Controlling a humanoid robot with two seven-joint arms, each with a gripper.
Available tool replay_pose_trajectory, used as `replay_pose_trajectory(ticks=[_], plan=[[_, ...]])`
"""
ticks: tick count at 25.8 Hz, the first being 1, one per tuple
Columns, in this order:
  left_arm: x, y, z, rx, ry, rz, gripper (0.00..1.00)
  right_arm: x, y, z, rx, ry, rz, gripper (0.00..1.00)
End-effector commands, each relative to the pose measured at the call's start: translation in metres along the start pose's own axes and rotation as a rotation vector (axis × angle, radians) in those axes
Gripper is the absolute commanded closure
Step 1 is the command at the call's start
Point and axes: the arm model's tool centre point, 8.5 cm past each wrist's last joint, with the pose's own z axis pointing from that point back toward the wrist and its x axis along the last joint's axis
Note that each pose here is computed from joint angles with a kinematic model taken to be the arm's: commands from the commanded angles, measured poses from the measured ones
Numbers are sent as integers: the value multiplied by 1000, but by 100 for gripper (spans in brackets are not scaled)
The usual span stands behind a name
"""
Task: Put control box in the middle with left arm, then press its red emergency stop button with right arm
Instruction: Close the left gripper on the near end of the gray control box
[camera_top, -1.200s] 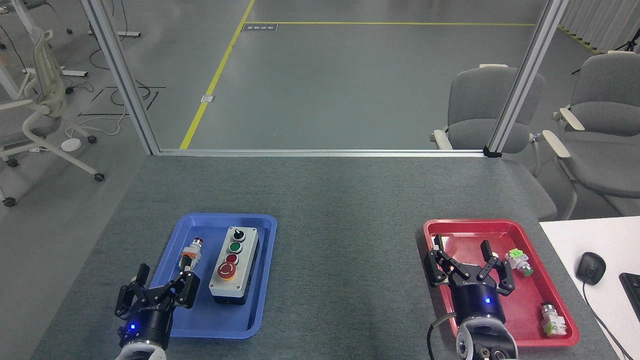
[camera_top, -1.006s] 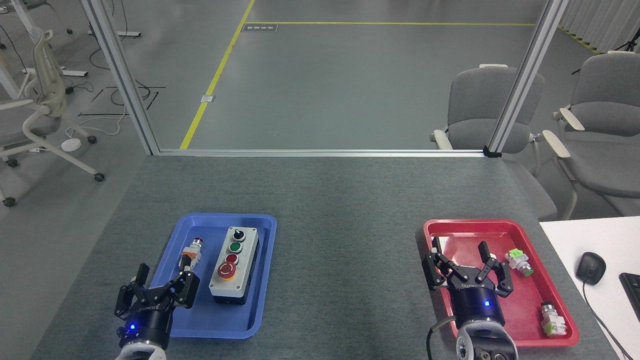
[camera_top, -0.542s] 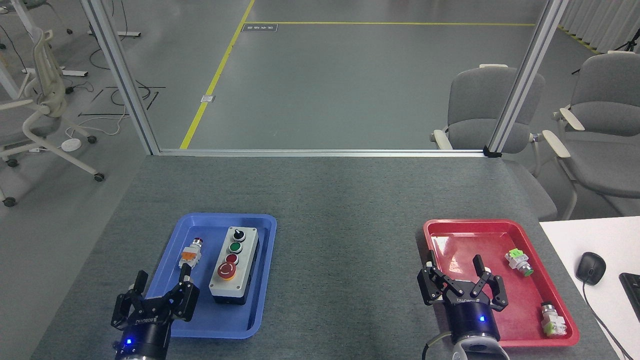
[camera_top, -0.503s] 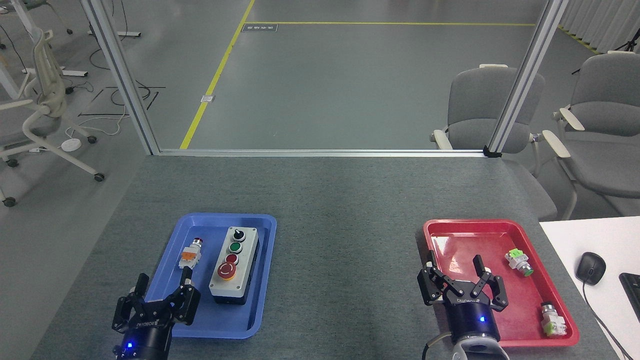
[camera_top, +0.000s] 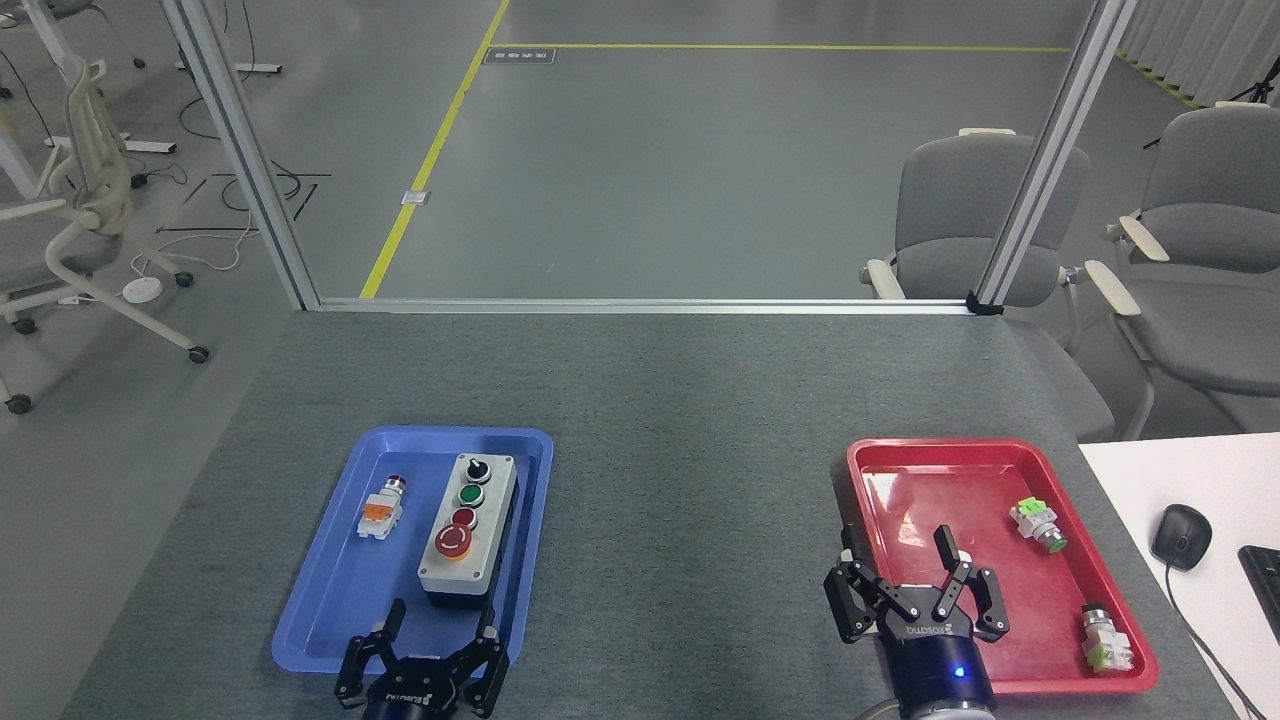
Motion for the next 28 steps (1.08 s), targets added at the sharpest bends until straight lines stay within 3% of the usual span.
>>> replay_pose_trajectory(ticks=[1, 6, 9, 18, 28], plan=[[8, -8, -13, -27, 8, -13, 1, -4, 2, 1, 8, 5, 7, 0], [-1, -6, -43, -41, 45, -30, 1, -10, 1, 1, 9, 23, 9, 0], [-4, -6, -45, -44, 49, -32, 1, -18, 4, 2, 76, 31, 23, 0], [-4, -1, -58, -39, 52, -34, 1, -28, 7, 4, 105, 103, -13, 1], [-7, -8, -69, -71, 54, -36, 1, -18, 6, 1, 114, -7, -18, 0]])
